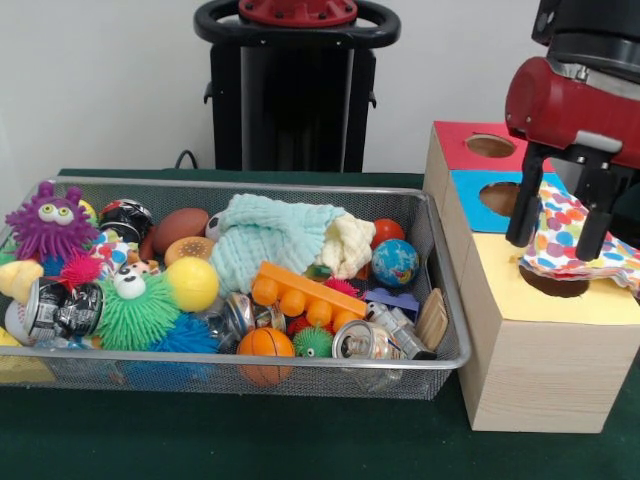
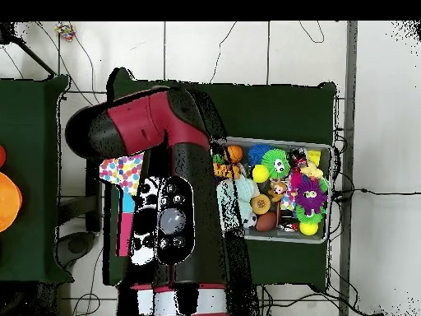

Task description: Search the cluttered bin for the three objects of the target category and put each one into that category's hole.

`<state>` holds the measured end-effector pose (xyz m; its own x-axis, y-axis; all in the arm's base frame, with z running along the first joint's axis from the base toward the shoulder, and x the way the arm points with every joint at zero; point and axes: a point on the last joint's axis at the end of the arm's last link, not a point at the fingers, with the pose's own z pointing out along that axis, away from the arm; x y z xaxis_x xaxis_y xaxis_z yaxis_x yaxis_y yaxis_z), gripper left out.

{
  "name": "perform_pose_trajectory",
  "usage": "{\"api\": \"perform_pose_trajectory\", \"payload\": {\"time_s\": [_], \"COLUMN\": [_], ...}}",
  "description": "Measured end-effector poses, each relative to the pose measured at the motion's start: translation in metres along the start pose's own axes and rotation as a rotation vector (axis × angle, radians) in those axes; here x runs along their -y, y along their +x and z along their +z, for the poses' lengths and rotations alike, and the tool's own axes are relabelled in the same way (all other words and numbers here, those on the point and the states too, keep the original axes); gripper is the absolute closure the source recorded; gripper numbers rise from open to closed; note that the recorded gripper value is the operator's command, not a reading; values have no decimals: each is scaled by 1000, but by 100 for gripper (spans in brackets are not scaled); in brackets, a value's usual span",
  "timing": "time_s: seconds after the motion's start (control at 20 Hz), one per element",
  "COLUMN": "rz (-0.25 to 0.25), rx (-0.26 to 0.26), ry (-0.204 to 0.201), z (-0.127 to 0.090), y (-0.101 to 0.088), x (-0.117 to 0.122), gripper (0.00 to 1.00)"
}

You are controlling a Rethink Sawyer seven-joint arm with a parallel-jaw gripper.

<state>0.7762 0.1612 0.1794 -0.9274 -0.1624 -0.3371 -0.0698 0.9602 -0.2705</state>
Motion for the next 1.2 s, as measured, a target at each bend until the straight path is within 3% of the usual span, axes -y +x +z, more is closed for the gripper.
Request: {"api": "perform_pose_trajectory", "payload": {"time_s": [0.35,0.75,1.2], "rz": [14,39,32], "rx": [-53,-60,-49], "ry": [-24,-31,4], "z": [3,5,0], "y": [22,21,19], "x": [-7,0,7], "gripper": [0,0,0]}}
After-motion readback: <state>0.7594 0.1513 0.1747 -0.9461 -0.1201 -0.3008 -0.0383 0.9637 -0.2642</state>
